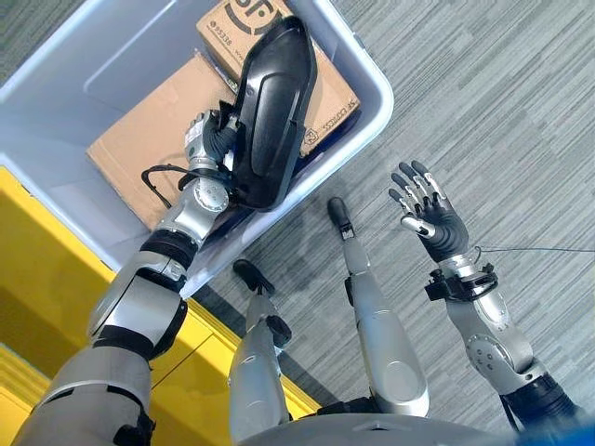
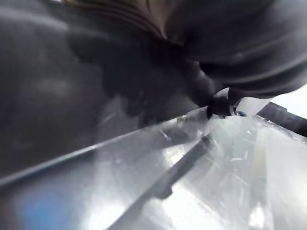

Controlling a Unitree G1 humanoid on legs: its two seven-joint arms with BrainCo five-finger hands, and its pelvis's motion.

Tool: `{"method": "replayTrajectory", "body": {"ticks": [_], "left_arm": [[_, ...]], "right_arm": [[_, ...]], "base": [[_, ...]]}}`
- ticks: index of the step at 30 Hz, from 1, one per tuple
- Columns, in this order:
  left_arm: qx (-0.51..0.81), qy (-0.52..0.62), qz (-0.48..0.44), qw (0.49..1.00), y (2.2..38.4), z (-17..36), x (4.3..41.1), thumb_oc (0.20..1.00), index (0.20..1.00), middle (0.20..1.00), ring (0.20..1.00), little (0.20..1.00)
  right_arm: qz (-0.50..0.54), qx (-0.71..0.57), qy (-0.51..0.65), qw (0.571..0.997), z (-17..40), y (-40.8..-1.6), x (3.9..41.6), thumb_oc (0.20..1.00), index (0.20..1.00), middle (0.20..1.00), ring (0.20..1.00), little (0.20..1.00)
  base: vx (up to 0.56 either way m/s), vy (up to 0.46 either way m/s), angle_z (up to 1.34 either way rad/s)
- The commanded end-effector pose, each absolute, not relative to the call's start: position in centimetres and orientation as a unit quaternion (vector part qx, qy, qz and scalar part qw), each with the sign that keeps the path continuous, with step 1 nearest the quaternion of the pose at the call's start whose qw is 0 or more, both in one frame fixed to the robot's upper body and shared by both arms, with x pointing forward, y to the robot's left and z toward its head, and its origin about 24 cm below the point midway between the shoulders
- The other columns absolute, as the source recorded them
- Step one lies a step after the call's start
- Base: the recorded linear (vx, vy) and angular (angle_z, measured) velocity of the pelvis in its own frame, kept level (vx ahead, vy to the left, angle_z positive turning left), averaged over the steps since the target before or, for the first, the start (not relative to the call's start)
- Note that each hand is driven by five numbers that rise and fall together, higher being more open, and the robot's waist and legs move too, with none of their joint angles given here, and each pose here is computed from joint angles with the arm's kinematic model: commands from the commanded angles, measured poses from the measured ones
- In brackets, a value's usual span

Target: Move parts from the plastic box to the shelf.

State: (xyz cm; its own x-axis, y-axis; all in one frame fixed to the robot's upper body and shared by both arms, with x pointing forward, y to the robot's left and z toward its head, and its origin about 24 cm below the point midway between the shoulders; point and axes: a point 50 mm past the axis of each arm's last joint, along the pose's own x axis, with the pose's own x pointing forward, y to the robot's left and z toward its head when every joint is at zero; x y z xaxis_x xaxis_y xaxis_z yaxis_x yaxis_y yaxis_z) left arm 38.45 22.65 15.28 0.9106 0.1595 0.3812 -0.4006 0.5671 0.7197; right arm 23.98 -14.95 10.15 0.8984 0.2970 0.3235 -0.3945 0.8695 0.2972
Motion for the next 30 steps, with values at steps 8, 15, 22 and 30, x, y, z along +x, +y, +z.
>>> {"method": "replayTrajectory", "body": {"ticks": [8, 15, 22, 30], "left_arm": [[0.392, -0.182, 0.195, 0.88, 26.2, 14.7, 34.3, 0.2, 0.2, 0.2, 0.2, 0.2], [0.412, -0.197, 0.198, 0.867, 28.6, 13.6, 28.7, 0.2, 0.2, 0.2, 0.2, 0.2], [0.368, -0.209, 0.192, 0.885, 28.6, 13.3, 25.9, 0.2, 0.2, 0.2, 0.2, 0.2], [0.249, -0.198, 0.139, 0.938, 26.8, 11.6, 24.1, 0.2, 0.2, 0.2, 0.2, 0.2]], "right_arm": [[0.153, 0.191, -0.165, 0.955, 10.8, -16.8, 22.7, 1.0, 1.0, 1.0, 1.0, 1.0], [0.144, 0.168, -0.169, 0.96, 11.1, -17.6, 23.0, 1.0, 1.0, 1.0, 1.0, 1.0], [0.148, 0.146, -0.156, 0.966, 11.0, -17.8, 23.1, 1.0, 1.0, 1.0, 1.0, 1.0], [0.152, 0.145, -0.127, 0.969, 10.0, -17.5, 23.1, 1.0, 1.0, 1.0, 1.0, 1.0]], "base": [[-0.01, -0.001, 0.06], [0.01, 0.006, 0.14], [-0.04, 0.007, 0.19], [0.0, -0.004, 0.23]]}}
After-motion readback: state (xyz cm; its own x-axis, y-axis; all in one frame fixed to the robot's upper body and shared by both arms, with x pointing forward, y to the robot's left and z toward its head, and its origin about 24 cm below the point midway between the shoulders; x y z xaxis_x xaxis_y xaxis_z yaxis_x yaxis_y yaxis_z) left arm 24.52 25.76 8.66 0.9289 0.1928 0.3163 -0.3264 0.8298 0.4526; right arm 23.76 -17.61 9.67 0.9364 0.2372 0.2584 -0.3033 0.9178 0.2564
